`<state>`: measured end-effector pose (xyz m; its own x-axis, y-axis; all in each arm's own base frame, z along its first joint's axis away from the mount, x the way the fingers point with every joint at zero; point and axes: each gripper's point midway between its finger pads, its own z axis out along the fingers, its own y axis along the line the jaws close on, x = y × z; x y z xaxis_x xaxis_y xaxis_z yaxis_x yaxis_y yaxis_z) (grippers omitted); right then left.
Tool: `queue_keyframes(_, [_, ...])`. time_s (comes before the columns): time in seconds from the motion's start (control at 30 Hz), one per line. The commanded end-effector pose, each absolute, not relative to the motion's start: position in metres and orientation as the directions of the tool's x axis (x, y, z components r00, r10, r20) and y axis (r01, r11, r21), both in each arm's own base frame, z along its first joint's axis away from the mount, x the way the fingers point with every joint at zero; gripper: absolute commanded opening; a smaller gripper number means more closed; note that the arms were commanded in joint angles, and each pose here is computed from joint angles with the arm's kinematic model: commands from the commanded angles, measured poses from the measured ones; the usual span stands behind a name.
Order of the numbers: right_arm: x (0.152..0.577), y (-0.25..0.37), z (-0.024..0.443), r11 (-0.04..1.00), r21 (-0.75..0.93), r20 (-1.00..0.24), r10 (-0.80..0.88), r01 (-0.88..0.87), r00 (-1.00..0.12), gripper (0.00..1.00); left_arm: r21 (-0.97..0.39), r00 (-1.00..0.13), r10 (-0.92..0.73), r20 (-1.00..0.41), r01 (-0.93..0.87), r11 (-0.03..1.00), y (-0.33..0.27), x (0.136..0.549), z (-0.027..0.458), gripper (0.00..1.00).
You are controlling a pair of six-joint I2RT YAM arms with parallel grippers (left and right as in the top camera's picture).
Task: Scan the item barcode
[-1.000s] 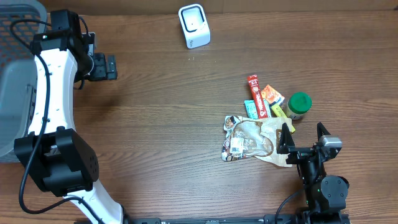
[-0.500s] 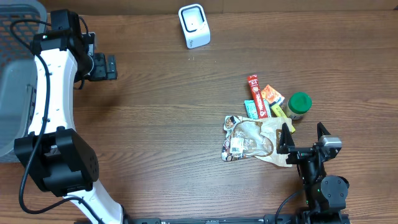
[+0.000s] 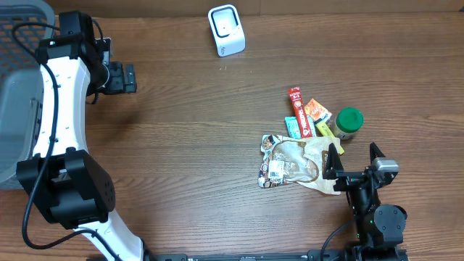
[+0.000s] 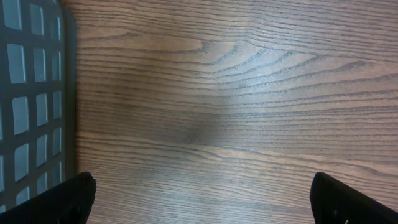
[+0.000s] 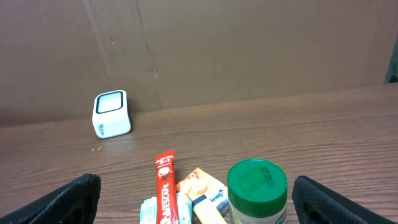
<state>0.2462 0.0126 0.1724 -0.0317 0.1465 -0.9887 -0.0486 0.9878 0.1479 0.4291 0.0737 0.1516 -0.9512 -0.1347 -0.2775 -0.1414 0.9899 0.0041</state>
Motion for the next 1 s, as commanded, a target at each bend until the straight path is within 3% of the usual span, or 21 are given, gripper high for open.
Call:
queue_keyframes(0.0, [0.2463, 0.0114, 0.1700, 0.989, 0.144, -0.989, 0.143, -0.044, -0.029, 1.00, 0.005, -0.948, -0.111, -0.297, -0.118, 0.993, 0.0704, 0.4316, 0.1589, 1.00])
queue_keyframes(0.97, [0.2463, 0.0113, 0.1700, 0.989, 0.144, -0.989, 0.143, -0.043, -0.029, 1.00, 0.005, -0.950, -0.112, -0.292, -0.118, 0.993, 0.0704, 0.4320, 0.1565, 1.00])
